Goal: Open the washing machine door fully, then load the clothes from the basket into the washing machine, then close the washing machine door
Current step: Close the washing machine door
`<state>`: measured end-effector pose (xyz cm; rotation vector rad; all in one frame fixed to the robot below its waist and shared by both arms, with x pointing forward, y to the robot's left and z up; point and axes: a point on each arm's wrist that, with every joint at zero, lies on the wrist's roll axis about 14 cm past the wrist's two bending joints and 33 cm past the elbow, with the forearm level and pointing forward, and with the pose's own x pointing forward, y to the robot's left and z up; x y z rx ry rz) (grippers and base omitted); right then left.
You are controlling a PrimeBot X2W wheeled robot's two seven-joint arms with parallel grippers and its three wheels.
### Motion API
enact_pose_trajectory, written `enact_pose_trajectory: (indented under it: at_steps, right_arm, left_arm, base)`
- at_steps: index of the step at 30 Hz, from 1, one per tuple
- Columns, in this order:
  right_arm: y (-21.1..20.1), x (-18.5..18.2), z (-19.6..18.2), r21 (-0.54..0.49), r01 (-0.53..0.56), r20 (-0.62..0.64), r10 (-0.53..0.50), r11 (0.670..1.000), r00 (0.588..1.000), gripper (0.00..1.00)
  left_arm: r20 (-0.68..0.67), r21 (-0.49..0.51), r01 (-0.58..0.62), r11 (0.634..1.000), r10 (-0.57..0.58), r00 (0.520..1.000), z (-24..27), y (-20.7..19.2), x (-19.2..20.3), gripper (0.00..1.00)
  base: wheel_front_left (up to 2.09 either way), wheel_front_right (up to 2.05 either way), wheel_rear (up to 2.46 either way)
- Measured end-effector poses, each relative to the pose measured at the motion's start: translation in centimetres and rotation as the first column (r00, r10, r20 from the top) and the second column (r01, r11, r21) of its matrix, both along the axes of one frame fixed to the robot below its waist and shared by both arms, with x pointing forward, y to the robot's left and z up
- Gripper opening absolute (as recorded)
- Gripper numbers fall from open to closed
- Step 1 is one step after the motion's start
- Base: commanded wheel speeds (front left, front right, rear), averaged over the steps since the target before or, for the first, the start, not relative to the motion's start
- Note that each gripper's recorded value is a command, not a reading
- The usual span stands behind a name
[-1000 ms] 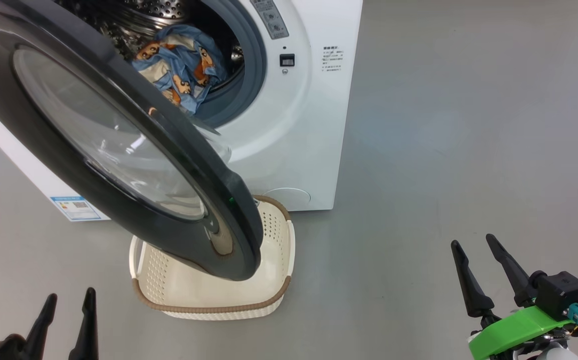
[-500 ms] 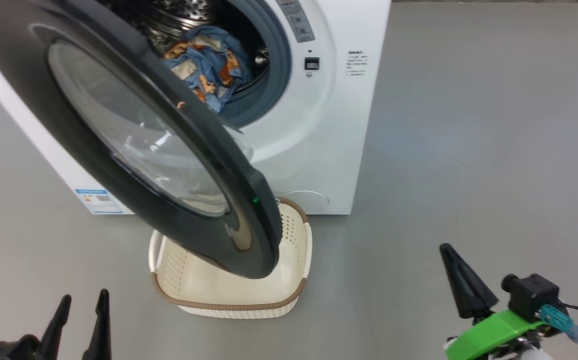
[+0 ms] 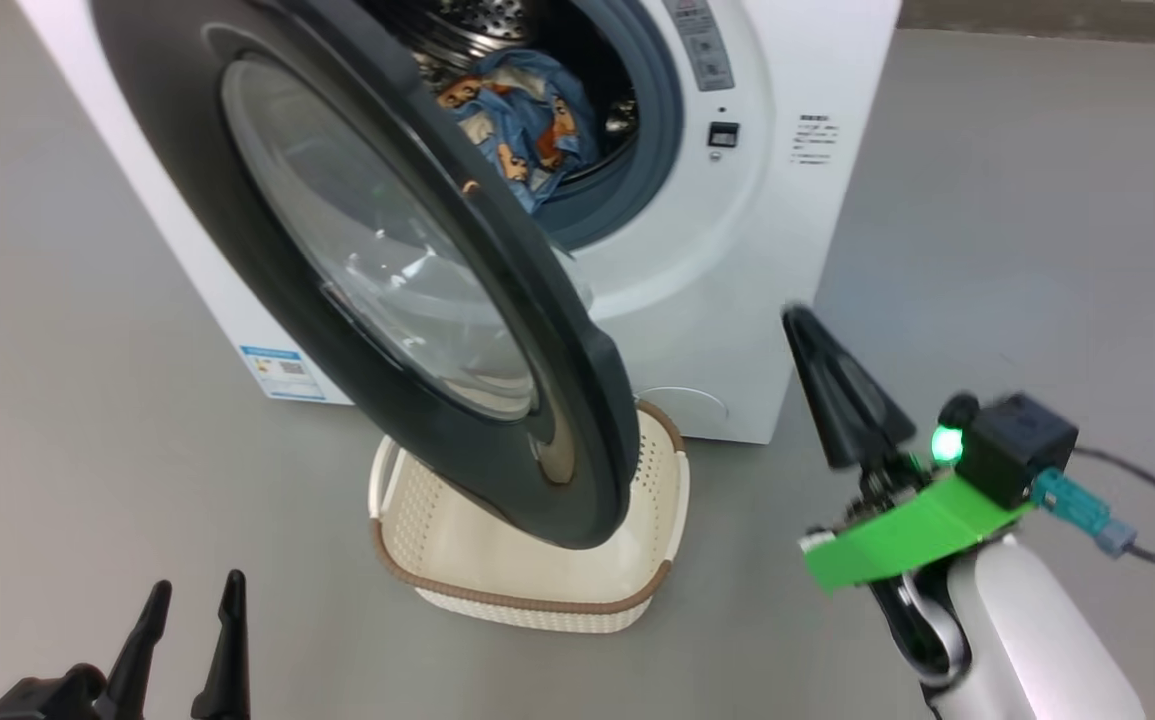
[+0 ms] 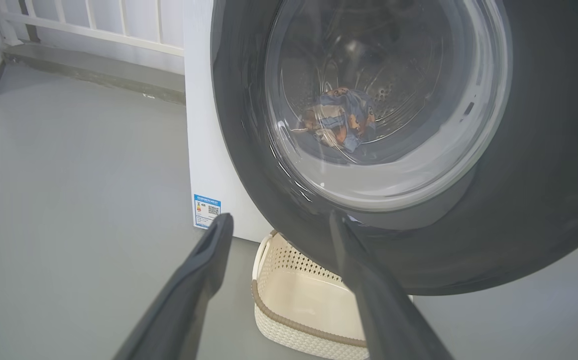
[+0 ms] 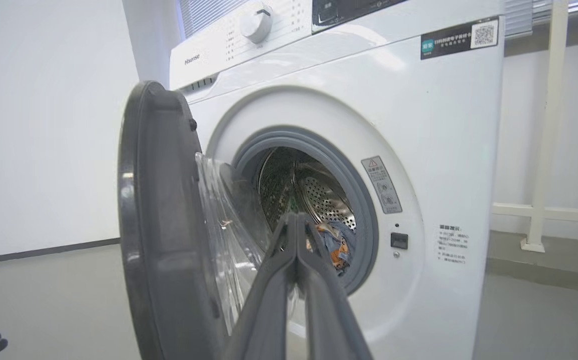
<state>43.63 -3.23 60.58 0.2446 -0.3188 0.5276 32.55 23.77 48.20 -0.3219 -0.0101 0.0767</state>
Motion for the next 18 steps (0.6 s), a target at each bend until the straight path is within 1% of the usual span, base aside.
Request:
enact_pose_trajectory:
  at_steps: [4,6,8,11,14,18]
  right_arm:
    - [2.9,-0.9,4.6,0.041,-0.09,0.133,0.084,0.995,0.988,0.0]
    - [4.3,-1.7,6.0,0.048,-0.141,0.178,0.13,0.989,0.975,0.0]
    - [6.0,-2.7,6.5,0.042,-0.199,0.2,0.187,0.979,0.962,0.0]
    - [8.7,-4.6,6.5,0.026,-0.293,0.207,0.282,0.956,0.937,0.0]
    - [11.2,-6.4,5.6,0.002,-0.38,0.191,0.373,0.925,0.908,0.0]
    - [13.7,-8.0,3.1,-0.029,-0.458,0.12,0.458,0.889,0.881,0.0]
  left_arm:
    - [0.011,0.007,-0.019,1.0,0.019,1.0,0.4,0.5,-0.5,1.0]
    - [0.012,0.007,-0.029,1.0,0.029,1.0,0.4,0.8,-0.7,1.0]
    - [0.014,0.006,-0.038,0.999,0.038,0.999,0.5,1.0,-0.8,1.0]
    - [0.016,0.0,-0.051,0.999,0.051,0.999,0.6,1.1,-1.1,1.0]
    - [0.019,-0.008,-0.063,0.998,0.063,0.998,0.6,1.2,-1.3,1.0]
    - [0.018,-0.01,-0.075,0.997,0.075,0.997,0.6,1.4,-1.5,1.0]
  base:
    - [0.0,0.0,0.0]
    - [0.0,0.0,0.0]
    - [0.0,0.0,0.0]
    - [0.0,0.0,0.0]
    - [0.0,0.0,0.0]
    - [0.0,0.0,0.0]
